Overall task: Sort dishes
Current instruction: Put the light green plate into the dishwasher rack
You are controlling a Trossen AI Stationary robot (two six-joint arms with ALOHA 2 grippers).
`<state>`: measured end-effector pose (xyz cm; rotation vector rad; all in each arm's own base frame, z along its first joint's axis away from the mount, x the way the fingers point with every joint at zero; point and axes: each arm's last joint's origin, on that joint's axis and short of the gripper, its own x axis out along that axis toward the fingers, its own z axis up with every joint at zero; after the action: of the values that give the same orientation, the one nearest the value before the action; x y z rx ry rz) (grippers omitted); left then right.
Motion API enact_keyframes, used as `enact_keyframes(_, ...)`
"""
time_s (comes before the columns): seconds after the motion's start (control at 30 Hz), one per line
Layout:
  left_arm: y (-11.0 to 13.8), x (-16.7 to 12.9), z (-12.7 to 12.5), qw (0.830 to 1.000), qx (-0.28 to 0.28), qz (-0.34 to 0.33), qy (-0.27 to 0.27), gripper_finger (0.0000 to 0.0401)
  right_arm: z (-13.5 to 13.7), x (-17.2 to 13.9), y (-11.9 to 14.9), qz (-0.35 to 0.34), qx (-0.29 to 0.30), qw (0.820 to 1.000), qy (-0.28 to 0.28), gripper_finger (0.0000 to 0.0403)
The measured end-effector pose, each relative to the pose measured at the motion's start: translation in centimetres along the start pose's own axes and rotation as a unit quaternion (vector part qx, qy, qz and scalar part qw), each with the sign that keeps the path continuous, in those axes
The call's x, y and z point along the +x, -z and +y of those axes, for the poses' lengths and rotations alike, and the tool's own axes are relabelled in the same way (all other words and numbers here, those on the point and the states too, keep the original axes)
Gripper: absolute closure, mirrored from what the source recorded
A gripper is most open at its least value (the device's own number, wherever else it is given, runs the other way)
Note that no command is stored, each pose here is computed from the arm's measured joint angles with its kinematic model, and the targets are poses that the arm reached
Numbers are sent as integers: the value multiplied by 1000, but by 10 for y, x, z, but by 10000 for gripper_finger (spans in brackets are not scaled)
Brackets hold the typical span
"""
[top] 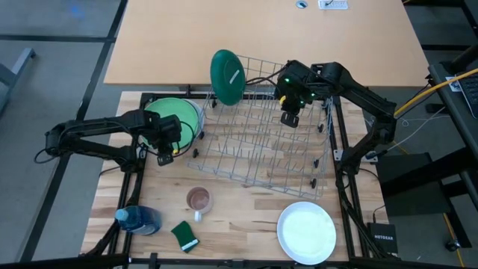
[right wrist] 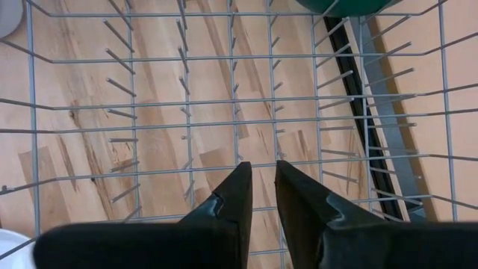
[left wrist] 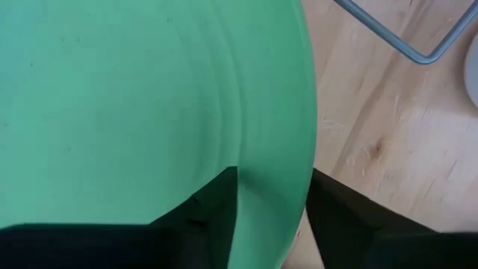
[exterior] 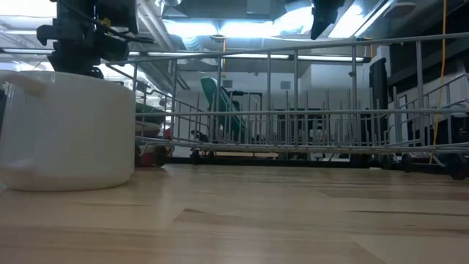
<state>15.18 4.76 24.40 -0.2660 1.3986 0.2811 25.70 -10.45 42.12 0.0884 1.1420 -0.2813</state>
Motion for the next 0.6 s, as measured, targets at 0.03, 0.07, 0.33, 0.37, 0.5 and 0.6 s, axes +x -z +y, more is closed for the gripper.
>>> enact_keyframes(0.03, 0, 0, 0, 1000, 0, 0, 0, 279, 0, 0, 0, 0, 0, 1000, 0, 338)
enact_keyframes(0.07, 0, 0, 0, 1000, 0, 1, 0, 290, 0, 0, 0, 0, 0, 1000, 0, 338)
enact_keyframes(0.33, 4, -2, 1, 1000, -19, 17, -8, 382, 0, 0, 0, 0, 0, 1000, 0, 338)
enact_keyframes(0.37, 6, -2, 1, 1000, -22, 20, -8, 388, 0, 0, 0, 0, 0, 1000, 0, 338)
enact_keyframes(0.5, 7, -11, 0, 999, -34, 19, -5, 391, 0, 0, 0, 0, 0, 1000, 0, 338)
enact_keyframes(0.6, 4, -21, 0, 999, -34, 7, -1, 391, 0, 0, 0, 0, 0, 1000, 0, 338)
